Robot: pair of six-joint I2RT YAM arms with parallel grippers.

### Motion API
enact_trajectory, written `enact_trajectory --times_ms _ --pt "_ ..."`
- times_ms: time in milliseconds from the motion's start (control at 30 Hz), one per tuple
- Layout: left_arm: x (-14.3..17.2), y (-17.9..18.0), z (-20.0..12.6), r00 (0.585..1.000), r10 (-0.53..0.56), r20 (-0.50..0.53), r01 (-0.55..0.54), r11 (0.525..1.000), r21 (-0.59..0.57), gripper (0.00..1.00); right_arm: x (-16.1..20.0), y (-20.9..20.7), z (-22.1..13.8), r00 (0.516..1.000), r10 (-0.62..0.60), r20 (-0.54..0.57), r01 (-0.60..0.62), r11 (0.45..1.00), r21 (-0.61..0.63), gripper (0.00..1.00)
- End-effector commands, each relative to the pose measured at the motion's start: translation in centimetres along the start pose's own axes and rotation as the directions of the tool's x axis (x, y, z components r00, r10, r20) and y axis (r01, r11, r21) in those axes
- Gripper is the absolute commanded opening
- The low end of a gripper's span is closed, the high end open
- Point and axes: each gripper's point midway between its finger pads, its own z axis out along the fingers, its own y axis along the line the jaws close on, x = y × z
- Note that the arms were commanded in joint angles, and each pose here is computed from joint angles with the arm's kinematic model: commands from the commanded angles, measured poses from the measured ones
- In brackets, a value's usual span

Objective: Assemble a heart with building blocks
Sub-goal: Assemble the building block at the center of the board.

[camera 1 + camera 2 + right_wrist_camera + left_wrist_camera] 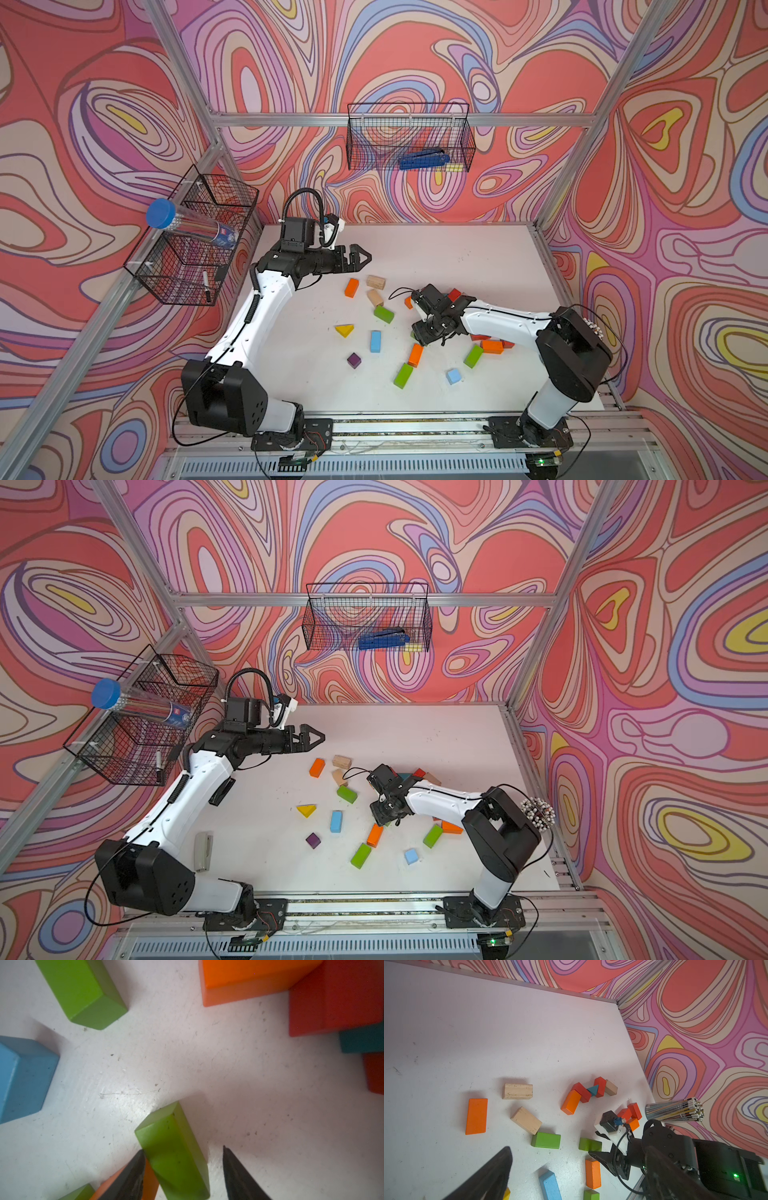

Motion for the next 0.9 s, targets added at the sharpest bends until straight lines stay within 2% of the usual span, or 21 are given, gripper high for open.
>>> enact_trajectory --times_ms 0,200,367,633,867 --pt "-0.1 -0.5 -0.2 1.0 0.009 0.013 -0.009 1.0 0.018 1.0 -0.7 -0.3 0.3 1.0 0.007 0.02 -0.007 0.999 0.035 0.53" --pt "0.0 -0.3 0.1 1.0 0.001 0.005 -0.001 1.0 0.02 0.99 -1.0 -0.5 0.7 1.0 0.003 0.028 -0.004 0.999 0.048 0.39" --pt "0.1 -0.2 0.3 1.0 -0.003 -0.004 0.003 1.0 0.023 1.0 -1.6 -0.9 0.9 0.998 -0.063 0.015 0.061 0.995 0.08 0.28" --pt "0.2 -0.2 0.3 1.0 -0.001 -0.006 0.001 1.0 0.025 1.0 -2.7 -0.9 2.0 0.987 -0.155 -0.029 0.158 0.983 0.095 0.26" --pt "0.2 -0.2 0.2 1.0 0.002 -0.002 -0.001 1.0 0.024 0.99 -3.7 -1.6 2.6 0.989 -0.146 -0.038 0.148 0.987 0.064 0.25"
